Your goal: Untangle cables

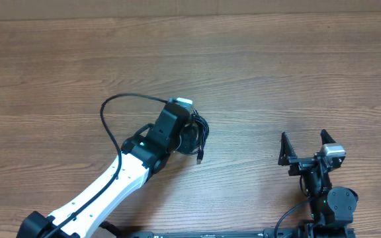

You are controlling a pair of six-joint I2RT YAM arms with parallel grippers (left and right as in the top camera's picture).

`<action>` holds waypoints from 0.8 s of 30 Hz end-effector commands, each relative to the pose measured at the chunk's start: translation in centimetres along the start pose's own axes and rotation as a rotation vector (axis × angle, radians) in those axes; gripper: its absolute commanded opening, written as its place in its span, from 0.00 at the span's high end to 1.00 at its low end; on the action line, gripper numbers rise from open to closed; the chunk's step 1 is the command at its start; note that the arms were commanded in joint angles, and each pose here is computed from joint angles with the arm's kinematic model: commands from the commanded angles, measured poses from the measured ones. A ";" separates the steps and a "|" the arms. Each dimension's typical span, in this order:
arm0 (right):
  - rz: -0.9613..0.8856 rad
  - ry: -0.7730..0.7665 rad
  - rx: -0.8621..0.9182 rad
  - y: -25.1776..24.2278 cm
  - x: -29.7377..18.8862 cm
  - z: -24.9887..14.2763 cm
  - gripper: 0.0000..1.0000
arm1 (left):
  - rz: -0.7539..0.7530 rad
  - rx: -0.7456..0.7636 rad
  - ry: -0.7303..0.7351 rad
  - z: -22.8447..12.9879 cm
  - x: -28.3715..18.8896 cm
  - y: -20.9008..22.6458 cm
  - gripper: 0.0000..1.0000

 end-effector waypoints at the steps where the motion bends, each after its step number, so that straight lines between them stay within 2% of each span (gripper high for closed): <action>1: -0.009 -0.005 0.002 -0.2 0.0 -0.2 0.00 | -0.007 0.288 -0.008 0.3 0.7 -0.2 0.34; 3: -0.009 -0.005 0.002 -0.2 0.0 -0.2 0.00 | -0.006 0.352 0.007 0.0 1.6 -0.2 0.34; 5: -0.010 -0.005 0.002 -0.2 0.0 -0.2 0.00 | -0.005 0.351 0.029 -0.5 2.5 -0.1 0.34; 8: -0.010 -0.005 0.002 -0.2 0.0 -0.2 0.00 | 0.046 0.250 0.044 -0.8 4.1 1.0 0.46; 10: -0.009 -0.005 0.002 -0.2 0.0 -0.2 0.00 | 0.087 0.165 0.033 -0.5 4.5 2.0 0.49; 15: -0.009 -0.005 0.002 -0.2 0.0 -0.2 0.00 | 0.123 0.055 0.018 0.0 4.6 4.1 0.51; 20: -0.010 -0.005 0.002 -0.2 0.0 -0.2 0.00 | 0.145 -0.034 0.051 -0.9 5.6 5.4 0.41; 24: -0.010 -0.005 0.002 -0.2 0.0 -0.2 0.00 | 0.055 -0.030 0.105 -2.3 7.3 4.0 0.34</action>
Point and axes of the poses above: each gripper's point midway between its finger pads, its own x axis out along the fingers, its own y axis along the line the jaws close on, z = x × y, the point moved 1 cm from there along -x, back along the fingers, and after that the axes turned 1 degree about x, right-handed, at the moved point
